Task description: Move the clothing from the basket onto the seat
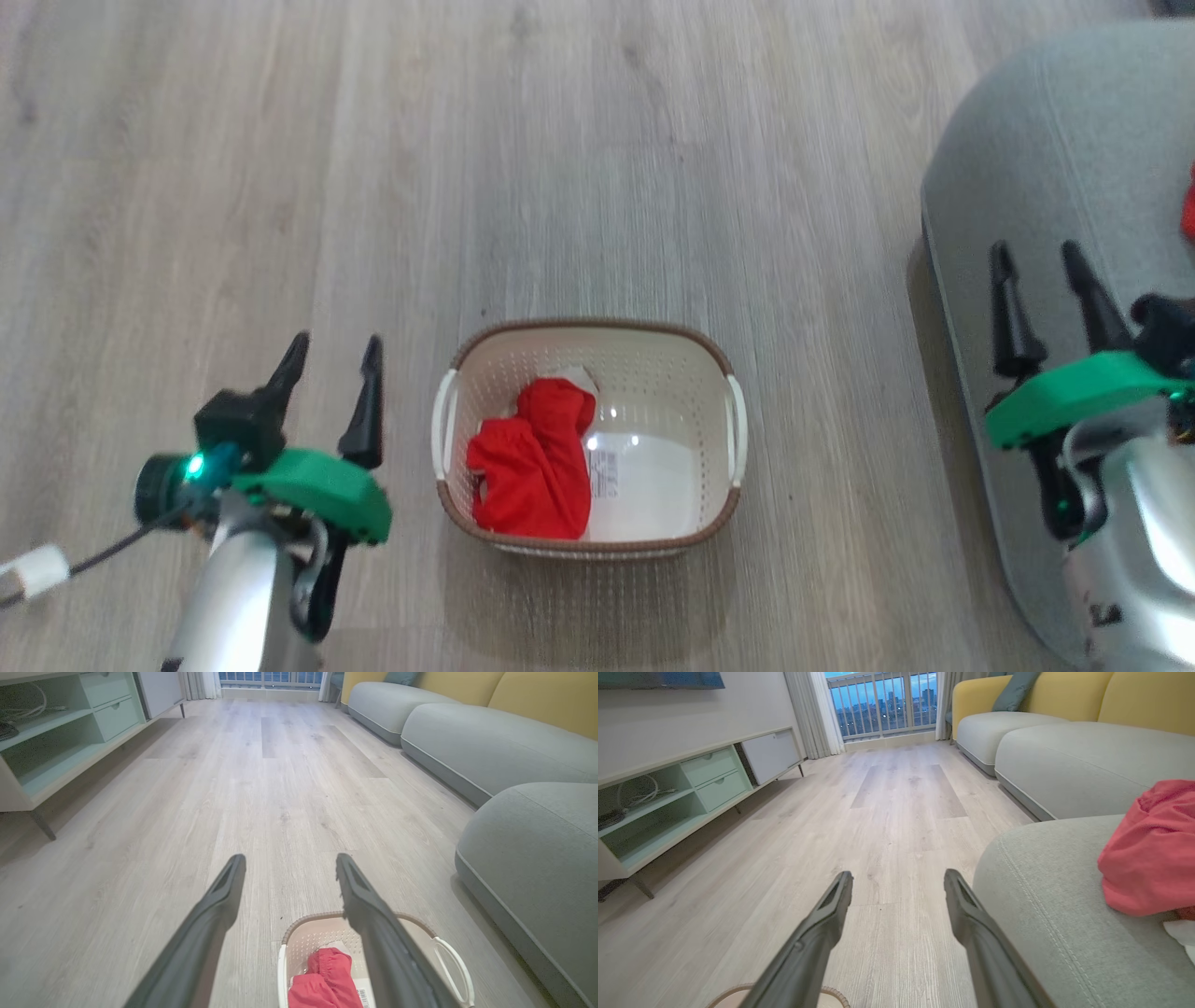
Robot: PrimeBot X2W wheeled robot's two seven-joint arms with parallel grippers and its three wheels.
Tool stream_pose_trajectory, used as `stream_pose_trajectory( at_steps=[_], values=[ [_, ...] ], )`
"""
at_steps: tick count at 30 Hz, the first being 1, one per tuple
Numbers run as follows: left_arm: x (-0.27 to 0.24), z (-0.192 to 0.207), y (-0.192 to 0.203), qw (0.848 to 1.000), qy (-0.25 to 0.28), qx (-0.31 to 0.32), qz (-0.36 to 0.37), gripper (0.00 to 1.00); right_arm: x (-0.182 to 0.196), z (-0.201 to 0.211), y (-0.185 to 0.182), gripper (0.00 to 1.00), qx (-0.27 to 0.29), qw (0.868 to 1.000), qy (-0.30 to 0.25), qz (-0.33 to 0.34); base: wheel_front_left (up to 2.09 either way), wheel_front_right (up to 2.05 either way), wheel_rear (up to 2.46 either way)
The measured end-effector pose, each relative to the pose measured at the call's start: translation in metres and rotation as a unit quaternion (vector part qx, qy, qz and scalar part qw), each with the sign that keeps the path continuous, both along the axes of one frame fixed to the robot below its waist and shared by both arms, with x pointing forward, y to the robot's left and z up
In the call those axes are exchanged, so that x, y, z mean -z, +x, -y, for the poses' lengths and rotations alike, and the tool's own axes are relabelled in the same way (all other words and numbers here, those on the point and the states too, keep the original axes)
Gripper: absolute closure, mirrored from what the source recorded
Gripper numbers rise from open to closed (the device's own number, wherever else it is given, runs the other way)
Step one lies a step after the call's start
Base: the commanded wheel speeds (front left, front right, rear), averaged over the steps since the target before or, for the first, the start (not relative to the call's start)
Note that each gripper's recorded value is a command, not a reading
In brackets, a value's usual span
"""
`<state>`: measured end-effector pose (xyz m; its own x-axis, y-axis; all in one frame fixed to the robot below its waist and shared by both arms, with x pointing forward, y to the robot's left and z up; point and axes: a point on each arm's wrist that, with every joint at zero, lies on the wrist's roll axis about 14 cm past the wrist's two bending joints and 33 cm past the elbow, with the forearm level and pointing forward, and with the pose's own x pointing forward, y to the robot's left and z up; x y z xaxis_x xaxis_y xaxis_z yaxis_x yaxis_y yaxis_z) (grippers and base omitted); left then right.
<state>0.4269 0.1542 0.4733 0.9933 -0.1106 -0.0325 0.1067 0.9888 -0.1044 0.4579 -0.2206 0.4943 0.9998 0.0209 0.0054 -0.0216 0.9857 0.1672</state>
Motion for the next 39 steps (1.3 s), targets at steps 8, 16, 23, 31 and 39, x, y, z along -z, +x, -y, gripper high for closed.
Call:
stream_pose_trajectory(
  at_steps=[8,16,23,31,39],
  values=[
    [-0.008,-0.034,-0.030,0.998,0.005,-0.055,0.012,0.00,-0.005,-0.024,-0.023,0.00,-0.025,1.000,0.002,0.009,0.00,0.00,0.00],
    [-0.001,-0.043,-0.054,0.997,0.009,-0.072,0.002,0.00,0.005,-0.034,-0.044,0.00,-0.037,0.999,-0.009,-0.003,0.00,0.00,0.00],
    [0.003,-0.047,-0.067,0.997,0.014,-0.081,-0.002,0.00,0.012,-0.035,-0.056,0.00,-0.035,0.999,-0.009,-0.011,0.00,0.00,0.00],
    [0.015,-0.044,-0.068,0.997,0.015,-0.078,-0.021,0.00,0.019,-0.034,-0.055,0.00,-0.028,0.999,-0.006,-0.020,0.00,0.00,0.00],
    [0.042,-0.023,-0.056,0.997,0.005,-0.047,-0.063,0.00,0.022,-0.028,-0.040,0.00,-0.017,1.000,-0.003,-0.019,0.00,0.00,0.00]
  ],
)
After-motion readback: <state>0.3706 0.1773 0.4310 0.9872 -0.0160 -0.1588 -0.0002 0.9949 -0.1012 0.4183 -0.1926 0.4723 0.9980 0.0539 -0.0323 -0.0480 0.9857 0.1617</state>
